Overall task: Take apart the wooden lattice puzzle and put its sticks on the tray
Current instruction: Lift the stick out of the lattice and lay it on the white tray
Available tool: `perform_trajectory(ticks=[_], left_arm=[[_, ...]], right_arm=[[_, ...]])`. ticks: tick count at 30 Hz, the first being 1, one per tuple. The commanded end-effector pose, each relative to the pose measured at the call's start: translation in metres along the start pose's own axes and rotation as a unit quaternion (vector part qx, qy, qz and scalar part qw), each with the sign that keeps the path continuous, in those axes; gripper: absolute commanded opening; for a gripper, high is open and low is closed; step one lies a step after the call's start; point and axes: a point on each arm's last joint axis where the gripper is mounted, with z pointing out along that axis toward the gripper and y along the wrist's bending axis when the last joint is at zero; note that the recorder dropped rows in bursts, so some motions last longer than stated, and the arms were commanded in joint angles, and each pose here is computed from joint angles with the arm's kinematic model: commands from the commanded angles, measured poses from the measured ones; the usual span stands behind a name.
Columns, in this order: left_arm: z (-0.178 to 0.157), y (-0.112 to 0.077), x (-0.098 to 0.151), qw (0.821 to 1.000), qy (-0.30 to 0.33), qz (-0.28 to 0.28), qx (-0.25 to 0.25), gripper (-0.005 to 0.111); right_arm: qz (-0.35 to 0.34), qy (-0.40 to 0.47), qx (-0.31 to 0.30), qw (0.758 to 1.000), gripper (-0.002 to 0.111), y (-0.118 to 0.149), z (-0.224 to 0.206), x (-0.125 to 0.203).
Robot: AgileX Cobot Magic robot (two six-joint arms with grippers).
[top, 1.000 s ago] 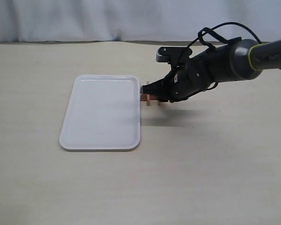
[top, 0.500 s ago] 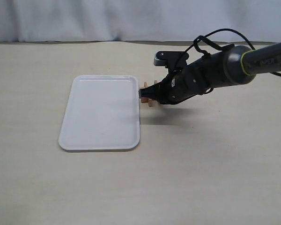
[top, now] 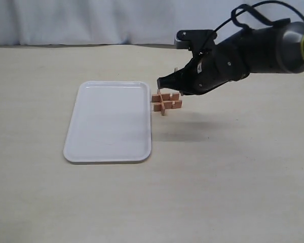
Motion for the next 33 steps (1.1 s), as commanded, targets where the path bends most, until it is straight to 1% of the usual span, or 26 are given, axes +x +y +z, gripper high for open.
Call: perform_trajectory(ticks=[1,4,7,9,11,12,15,17,20,24,26,28,33], left_arm=[[0.0,0.0,0.0,1.0,-0.004,-0.001,0.001,0.0],[0.0,0.0,0.0,1.0,-0.004,-0.001,0.001,0.0],[0.0,0.0,0.0,1.0,-0.004,-0.001,0.001,0.0],[0.0,0.0,0.0,1.0,-0.004,-0.001,0.001,0.0],[0.0,0.0,0.0,1.0,-0.004,-0.001,0.001,0.0],[0.0,0.0,0.0,1.0,-0.004,-0.001,0.001,0.0],[0.0,0.0,0.0,1.0,-0.004,-0.001,0.001,0.0],[0.0,0.0,0.0,1.0,-0.004,-0.001,0.0,0.0],[0.0,0.0,0.0,1.0,-0.004,-0.001,0.0,0.0],[0.0,0.0,0.0,1.0,-0.004,-0.001,0.0,0.0],[0.0,0.0,0.0,1.0,-0.004,-0.001,0.0,0.0],[0.0,0.0,0.0,1.0,-0.004,-0.001,0.0,0.0],[0.0,0.0,0.0,1.0,-0.004,-0.001,0.0,0.0]], right_arm=[[-0.035,-0.042,-0.019,0.998,0.004,0.018,-0.033,-0.01],[-0.057,-0.076,-0.056,0.994,0.004,0.045,-0.045,-0.011],[-0.081,-0.1,-0.101,0.986,0.004,0.077,-0.045,-0.004],[-0.099,-0.107,-0.128,0.981,0.004,0.098,-0.037,0.005],[-0.109,-0.101,-0.144,0.978,0.004,0.112,-0.021,0.017],[-0.103,-0.091,-0.147,0.979,0.004,0.116,-0.011,0.023],[-0.056,-0.066,-0.156,0.984,0.006,0.125,0.017,0.036],[-0.031,-0.052,-0.156,0.986,0.01,0.129,0.029,0.041],[-0.019,-0.034,-0.153,0.987,0.022,0.133,0.043,0.049],[-0.026,-0.027,-0.153,0.987,0.043,0.137,0.047,0.054],[-0.028,-0.035,-0.156,0.987,0.054,0.137,0.04,0.049],[-0.045,-0.044,-0.156,0.986,0.059,0.137,0.026,0.041],[-0.113,-0.067,-0.142,0.981,0.059,0.131,-0.019,0.019]])
